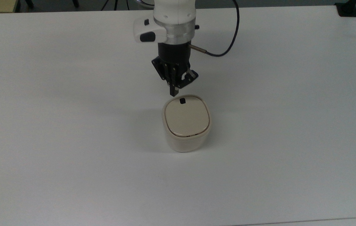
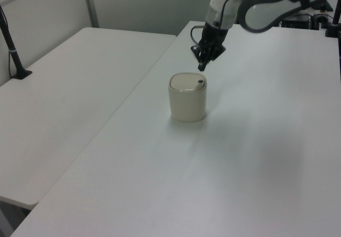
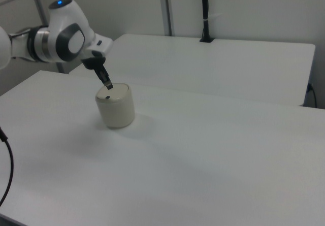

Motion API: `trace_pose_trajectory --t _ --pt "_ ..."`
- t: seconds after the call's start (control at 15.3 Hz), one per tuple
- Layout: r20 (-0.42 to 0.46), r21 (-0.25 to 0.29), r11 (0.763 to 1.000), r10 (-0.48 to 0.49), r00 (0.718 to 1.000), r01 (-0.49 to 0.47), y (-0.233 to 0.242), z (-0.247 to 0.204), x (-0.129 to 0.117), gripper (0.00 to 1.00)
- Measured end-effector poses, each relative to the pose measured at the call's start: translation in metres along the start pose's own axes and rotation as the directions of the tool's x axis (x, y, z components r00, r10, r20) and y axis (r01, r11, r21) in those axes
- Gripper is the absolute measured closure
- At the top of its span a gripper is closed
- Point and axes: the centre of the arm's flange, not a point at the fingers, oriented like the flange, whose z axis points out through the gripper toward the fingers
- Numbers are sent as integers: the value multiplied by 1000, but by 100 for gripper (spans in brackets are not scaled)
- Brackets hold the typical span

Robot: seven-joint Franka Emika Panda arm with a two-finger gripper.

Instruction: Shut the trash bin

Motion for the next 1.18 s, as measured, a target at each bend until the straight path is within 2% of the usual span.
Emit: trace_pose_trajectory --t 0.13,0.26,0.46,0.52,0.72,0.98,1.18 --pt "39 -40 997 -63 997 64 21 -43 6 92" --pt "95 -62 994 -83 992 89 41 -74 8 77" --pt "185 -76 981 -163 969 179 75 -121 4 45" --pt "221 -69 967 -225 949 245 88 -140 0 30" --pt "254 -49 932 -335 907 358 100 -156 -5 1" --pt "261 -9 850 -506 822 526 106 -154 1 0" --pt "256 1 827 -544 799 562 108 -153 6 0"
